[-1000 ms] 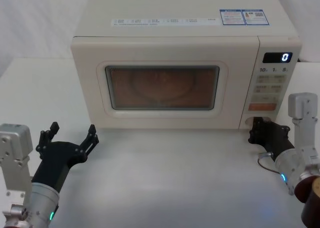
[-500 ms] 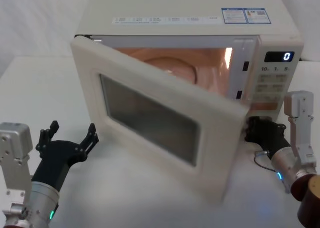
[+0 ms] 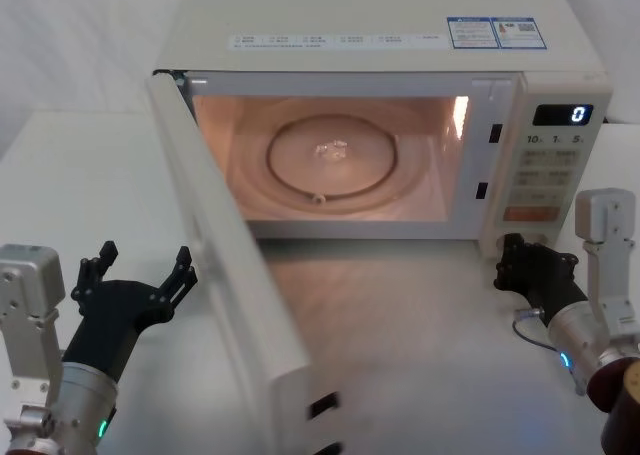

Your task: Press the button to open the microwave door with one hand; close the microwave door with the other hand.

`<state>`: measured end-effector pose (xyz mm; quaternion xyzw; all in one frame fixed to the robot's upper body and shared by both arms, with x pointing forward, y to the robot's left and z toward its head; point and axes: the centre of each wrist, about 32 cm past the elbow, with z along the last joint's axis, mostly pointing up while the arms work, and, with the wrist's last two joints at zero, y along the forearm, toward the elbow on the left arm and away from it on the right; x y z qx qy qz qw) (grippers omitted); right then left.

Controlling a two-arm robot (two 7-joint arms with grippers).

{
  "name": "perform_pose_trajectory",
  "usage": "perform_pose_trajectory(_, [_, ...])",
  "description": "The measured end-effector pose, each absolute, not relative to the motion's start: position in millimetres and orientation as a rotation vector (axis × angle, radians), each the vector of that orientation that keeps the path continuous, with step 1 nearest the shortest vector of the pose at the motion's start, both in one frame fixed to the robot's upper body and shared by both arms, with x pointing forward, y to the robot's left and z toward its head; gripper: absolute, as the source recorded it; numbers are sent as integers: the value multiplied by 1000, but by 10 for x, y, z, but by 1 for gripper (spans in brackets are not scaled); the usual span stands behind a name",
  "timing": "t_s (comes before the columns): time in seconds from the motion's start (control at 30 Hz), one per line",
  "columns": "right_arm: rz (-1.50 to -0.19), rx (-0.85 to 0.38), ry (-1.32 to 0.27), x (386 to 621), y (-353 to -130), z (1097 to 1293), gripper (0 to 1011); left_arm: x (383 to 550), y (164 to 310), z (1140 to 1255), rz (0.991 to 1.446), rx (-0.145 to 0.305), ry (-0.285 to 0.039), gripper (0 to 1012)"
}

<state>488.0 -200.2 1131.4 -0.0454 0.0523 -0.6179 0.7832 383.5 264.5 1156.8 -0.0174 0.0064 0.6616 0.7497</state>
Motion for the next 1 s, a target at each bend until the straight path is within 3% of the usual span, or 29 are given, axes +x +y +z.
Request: perform_pose_trajectory(1.0, [-1342,-91,109,4623,-2045,11401,0,3835,2645,11568,1446,-38,14,1001])
